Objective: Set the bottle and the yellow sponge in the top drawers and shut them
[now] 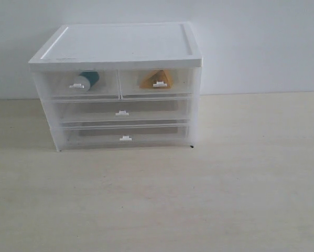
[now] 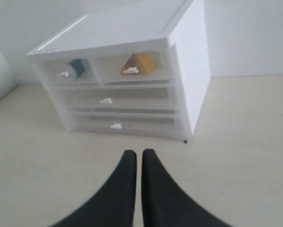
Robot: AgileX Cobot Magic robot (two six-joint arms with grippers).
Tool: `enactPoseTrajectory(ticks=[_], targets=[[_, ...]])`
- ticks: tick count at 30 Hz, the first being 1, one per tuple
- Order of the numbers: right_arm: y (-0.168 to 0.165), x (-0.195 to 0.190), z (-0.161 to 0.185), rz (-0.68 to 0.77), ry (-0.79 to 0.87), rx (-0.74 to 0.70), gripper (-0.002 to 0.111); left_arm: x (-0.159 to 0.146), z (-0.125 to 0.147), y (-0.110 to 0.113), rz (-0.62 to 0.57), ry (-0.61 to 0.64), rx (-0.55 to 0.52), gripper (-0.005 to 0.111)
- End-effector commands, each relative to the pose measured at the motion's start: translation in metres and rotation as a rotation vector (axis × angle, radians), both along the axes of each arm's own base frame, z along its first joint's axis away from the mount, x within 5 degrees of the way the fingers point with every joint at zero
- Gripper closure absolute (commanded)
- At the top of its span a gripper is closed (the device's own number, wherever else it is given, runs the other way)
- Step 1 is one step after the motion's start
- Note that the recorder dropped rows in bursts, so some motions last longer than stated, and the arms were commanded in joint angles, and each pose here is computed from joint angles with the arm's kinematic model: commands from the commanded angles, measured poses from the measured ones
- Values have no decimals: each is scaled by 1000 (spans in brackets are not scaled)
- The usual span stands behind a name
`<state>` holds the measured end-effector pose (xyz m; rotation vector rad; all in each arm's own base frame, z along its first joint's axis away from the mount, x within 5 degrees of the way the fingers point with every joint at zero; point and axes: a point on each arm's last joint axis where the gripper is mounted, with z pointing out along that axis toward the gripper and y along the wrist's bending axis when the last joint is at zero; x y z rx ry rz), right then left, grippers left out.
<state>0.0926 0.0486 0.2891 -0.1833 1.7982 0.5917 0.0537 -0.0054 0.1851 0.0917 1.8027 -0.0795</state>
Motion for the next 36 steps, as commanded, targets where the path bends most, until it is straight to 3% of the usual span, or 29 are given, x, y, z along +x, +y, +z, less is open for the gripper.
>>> enactPoseTrajectory(ticks=[1,9,18,29,36], targets=[[-17,-24,-14,-109,-127,-10,108,0,-1,0,7,2,-4,103],[-25,-53,-33,-181,-296,-52,108,0,-1,2,40,1,-4,103],[-26,-44,-70,-203,-203,-68,108,0,-1,6,114,1,-4,103],[-31,-38,-88,-268,-187,-50,108,0,-1,9,170,1,-4,103],[-34,-40,-102,-260,-85,-221,108,0,-1,9,170,1,-4,103]])
